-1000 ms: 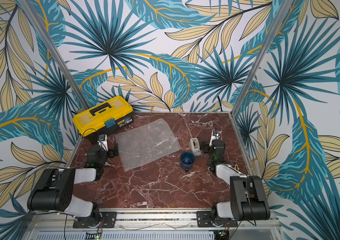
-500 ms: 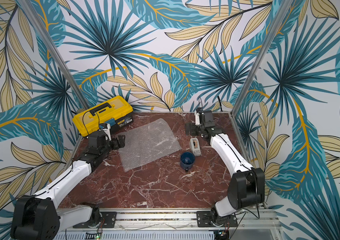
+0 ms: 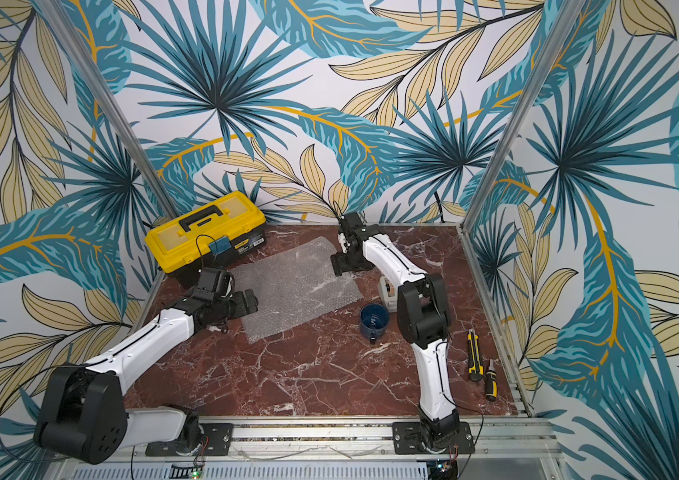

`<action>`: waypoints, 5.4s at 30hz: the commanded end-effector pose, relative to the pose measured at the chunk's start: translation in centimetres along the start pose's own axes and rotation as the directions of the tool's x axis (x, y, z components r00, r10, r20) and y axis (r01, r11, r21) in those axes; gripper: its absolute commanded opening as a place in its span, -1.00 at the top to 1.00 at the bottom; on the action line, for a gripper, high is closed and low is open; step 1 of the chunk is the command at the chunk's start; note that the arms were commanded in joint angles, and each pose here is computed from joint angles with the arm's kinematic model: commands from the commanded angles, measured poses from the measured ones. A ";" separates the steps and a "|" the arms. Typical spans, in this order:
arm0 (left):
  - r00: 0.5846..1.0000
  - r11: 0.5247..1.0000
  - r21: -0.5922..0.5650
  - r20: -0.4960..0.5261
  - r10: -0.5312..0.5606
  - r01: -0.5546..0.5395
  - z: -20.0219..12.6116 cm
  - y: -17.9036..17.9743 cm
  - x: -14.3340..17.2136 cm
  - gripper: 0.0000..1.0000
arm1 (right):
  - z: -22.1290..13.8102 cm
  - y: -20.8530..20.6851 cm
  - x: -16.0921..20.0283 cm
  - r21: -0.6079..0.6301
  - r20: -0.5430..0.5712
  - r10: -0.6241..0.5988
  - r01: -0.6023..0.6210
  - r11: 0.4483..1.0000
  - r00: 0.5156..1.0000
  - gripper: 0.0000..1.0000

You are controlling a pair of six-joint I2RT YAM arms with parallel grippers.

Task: Wrap mugs in bubble wrap
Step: Move the bubble wrap to the center of the board, then pick up the mug from the center of the board, then place the mug on the bubble wrap.

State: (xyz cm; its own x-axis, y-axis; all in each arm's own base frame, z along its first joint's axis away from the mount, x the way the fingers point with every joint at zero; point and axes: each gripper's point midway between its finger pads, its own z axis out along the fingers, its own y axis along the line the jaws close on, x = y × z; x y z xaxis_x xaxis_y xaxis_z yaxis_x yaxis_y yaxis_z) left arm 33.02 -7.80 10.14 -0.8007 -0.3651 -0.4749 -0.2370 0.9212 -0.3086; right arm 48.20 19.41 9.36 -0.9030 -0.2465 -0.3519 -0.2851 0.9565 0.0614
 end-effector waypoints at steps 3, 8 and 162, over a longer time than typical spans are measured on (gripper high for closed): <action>1.000 1.000 -0.002 0.016 -0.011 0.011 -0.8 -0.7 -1.3 -1.00 | 3.4 0.1 2.6 -0.007 -0.137 0.032 -0.033 0.999 0.990 -0.51; 1.000 1.000 -0.004 0.011 -0.010 0.010 -0.7 -0.9 -1.5 -1.00 | 5.5 0.3 3.9 0.003 -0.188 0.036 -0.036 0.999 0.982 -0.23; 0.995 0.998 -0.054 0.098 0.027 -0.022 -6.5 3.3 -2.0 -0.99 | -4.3 16.8 5.6 0.049 -0.032 0.272 -0.270 0.962 0.962 -0.19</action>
State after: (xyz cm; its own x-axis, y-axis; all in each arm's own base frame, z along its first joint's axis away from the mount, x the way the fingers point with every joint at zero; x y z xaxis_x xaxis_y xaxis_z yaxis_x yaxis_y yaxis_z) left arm 30.92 -3.53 16.53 -0.7332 -0.3574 -0.5786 -0.2383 0.9319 -0.2736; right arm 38.31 36.05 8.94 -0.9660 0.0323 -0.2564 -0.0028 0.9908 0.1355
